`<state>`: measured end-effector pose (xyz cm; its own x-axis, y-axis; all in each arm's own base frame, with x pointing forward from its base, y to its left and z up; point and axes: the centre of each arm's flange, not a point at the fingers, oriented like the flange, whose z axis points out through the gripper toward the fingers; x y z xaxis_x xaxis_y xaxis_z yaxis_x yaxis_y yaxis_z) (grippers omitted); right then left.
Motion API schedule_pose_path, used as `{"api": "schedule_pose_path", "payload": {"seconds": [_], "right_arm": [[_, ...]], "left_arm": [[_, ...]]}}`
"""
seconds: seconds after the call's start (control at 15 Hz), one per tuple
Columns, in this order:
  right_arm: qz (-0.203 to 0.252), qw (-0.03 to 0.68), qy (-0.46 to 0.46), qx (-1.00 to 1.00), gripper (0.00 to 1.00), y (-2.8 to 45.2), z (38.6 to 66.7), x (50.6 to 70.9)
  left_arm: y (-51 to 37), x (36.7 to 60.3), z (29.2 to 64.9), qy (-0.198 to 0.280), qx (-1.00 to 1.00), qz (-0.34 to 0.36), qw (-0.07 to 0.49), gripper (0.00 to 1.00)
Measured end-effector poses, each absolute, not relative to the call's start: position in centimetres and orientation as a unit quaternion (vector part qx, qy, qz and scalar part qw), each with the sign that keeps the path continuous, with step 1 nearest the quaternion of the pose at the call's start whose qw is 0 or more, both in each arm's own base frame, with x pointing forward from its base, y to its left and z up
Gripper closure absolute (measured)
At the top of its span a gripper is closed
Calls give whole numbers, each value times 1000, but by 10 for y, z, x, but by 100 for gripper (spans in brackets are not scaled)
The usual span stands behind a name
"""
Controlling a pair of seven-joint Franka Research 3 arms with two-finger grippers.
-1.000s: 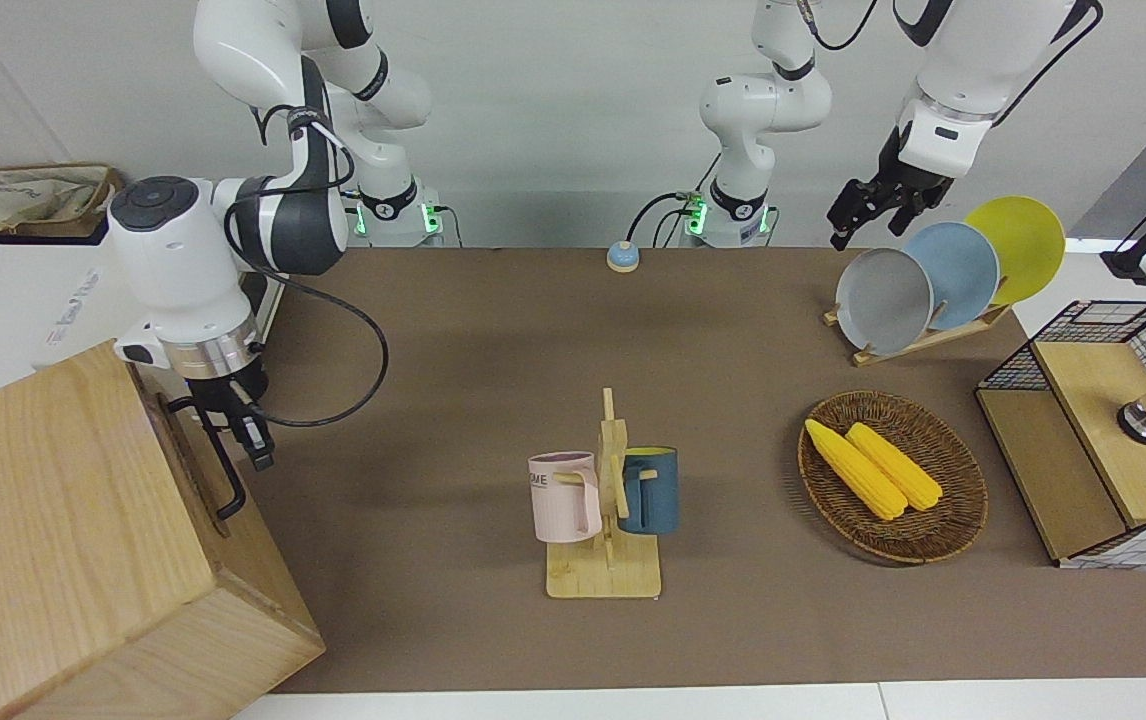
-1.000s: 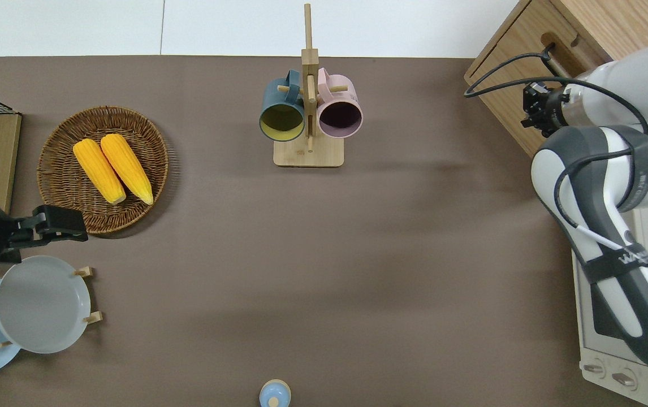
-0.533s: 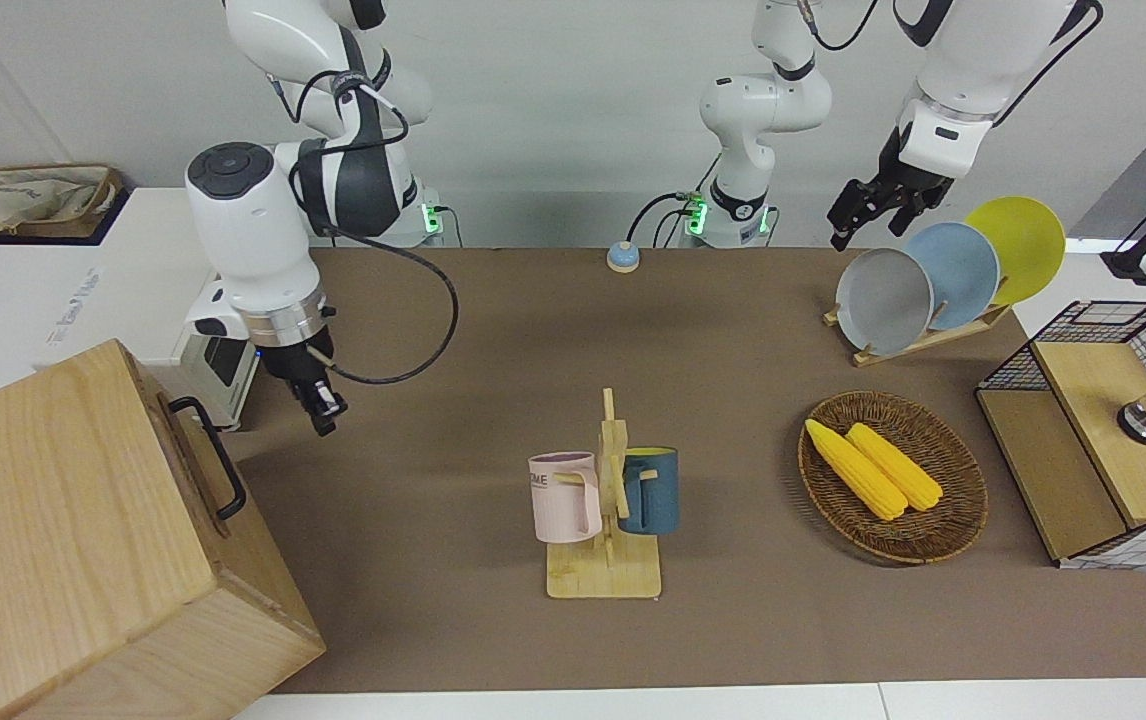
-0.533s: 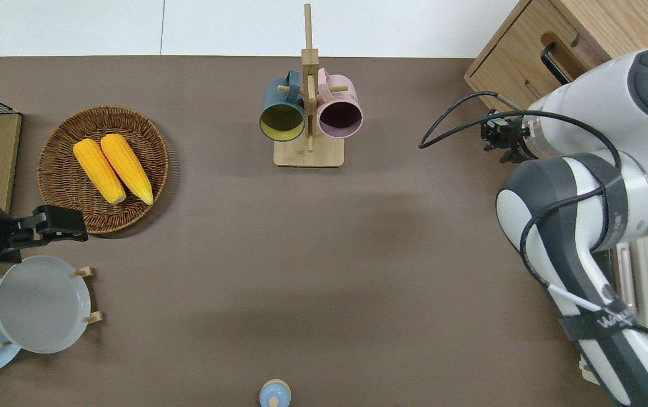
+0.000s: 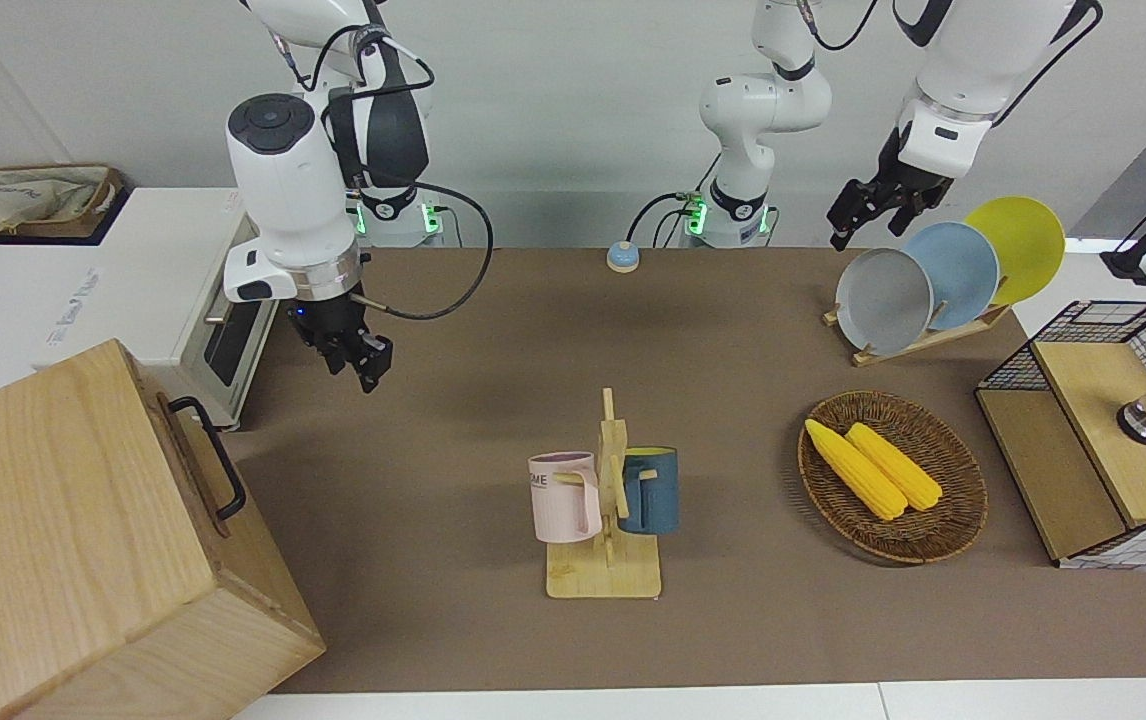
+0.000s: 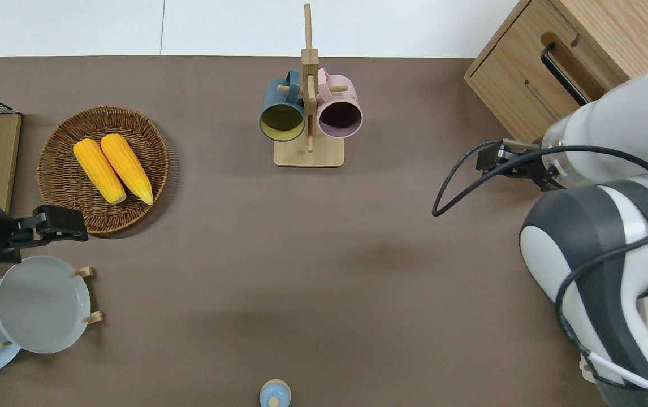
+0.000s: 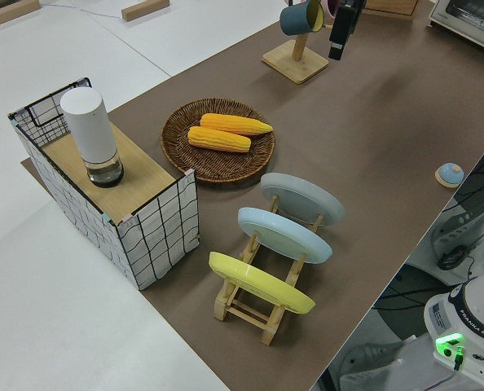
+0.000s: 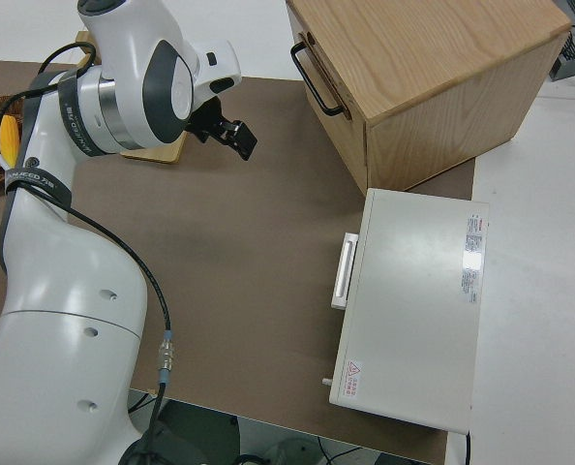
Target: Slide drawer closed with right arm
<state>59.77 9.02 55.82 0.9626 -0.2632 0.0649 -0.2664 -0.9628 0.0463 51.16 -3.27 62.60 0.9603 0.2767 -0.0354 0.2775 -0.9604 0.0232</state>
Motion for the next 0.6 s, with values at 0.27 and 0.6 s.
{"api": "schedule_pose_path", "payload": {"seconds": [0.27,0.6], "right_arm": [[8,35,-52,998,1,77,592,569],[-12,36,-20,999,1,66,614,546]], "left_arm": [[-33,512,626,140,990,-16,14,0],[-33,512,626,140,990,-16,14,0]]}}
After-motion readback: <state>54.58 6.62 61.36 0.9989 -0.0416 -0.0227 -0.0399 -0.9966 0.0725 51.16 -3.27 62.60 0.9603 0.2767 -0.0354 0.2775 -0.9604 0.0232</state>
